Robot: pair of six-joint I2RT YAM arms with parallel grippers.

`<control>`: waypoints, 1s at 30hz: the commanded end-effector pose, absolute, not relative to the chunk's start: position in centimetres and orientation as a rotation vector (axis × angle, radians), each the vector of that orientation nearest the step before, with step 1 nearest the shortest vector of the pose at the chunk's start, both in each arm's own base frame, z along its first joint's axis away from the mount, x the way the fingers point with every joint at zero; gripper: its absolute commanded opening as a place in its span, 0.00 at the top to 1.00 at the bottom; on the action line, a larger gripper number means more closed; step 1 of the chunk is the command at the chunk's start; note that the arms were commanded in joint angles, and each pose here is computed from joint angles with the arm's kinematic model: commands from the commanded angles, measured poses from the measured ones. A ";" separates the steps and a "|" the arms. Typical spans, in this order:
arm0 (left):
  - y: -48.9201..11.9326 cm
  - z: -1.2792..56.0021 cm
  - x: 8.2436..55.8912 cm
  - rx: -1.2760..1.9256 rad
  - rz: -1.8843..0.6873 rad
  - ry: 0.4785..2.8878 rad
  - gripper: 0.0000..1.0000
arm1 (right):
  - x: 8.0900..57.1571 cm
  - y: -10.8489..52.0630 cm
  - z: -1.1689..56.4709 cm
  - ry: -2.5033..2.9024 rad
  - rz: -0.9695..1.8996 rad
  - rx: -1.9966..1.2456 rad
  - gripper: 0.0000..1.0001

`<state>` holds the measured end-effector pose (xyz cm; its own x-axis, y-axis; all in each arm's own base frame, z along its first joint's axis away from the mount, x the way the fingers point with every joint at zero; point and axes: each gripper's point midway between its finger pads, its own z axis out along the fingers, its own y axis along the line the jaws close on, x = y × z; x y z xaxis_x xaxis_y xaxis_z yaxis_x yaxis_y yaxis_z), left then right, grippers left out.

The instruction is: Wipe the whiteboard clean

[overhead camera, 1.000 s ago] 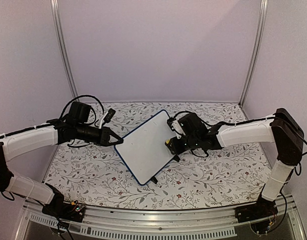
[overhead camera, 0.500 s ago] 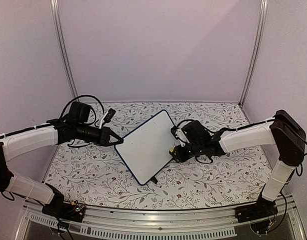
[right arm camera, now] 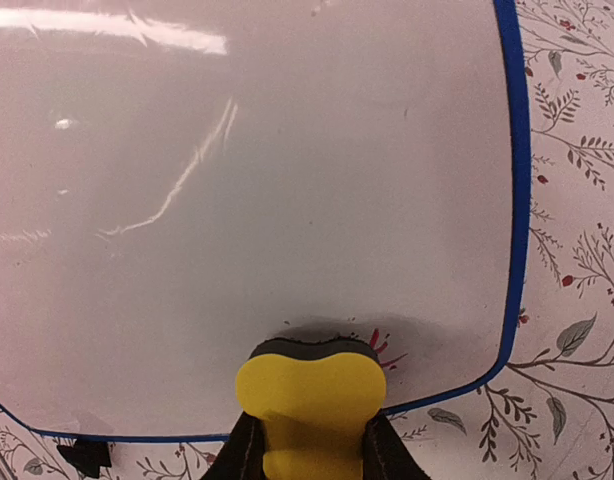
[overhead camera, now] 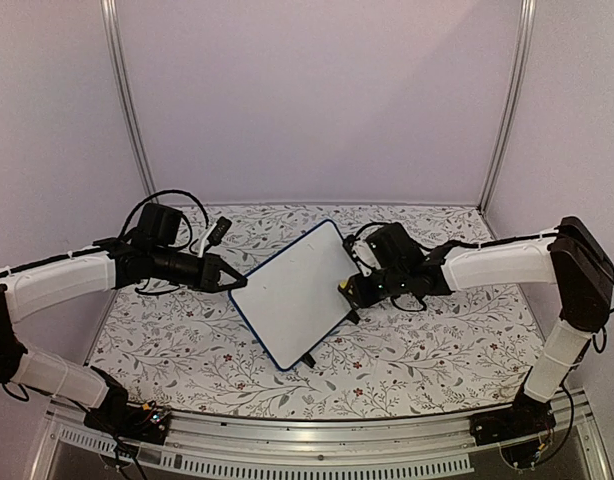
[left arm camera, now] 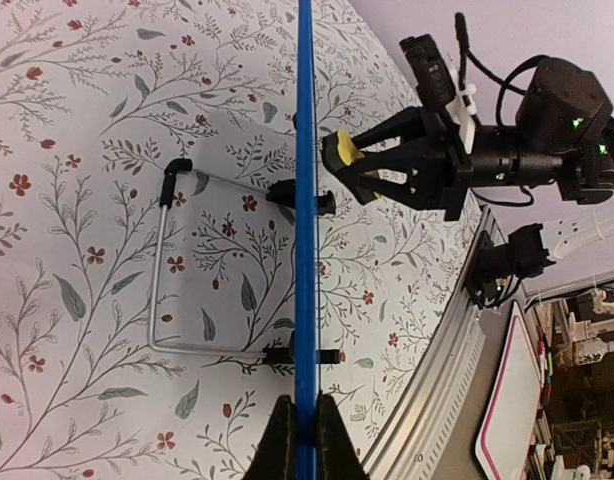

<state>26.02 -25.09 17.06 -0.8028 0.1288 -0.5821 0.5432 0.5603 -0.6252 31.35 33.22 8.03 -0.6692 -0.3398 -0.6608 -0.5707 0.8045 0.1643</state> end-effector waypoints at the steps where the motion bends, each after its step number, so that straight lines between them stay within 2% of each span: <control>1: -25.5 18.3 26.0 0.596 -1.180 2.246 1.00 | 34.3 33.4 11.6 2.274 0.493 -0.631 0.81; 7: -25.5 18.4 25.9 0.598 -1.181 2.245 1.00 | 35.0 34.0 10.8 2.296 0.513 -0.663 0.81; 17: -25.5 18.3 25.9 0.597 -1.183 2.247 1.00 | 32.4 32.8 6.4 2.403 0.549 -0.673 0.81; 30: -25.5 18.4 25.9 0.596 -1.183 2.246 1.00 | 30.4 29.9 2.4 2.514 0.449 -0.662 0.81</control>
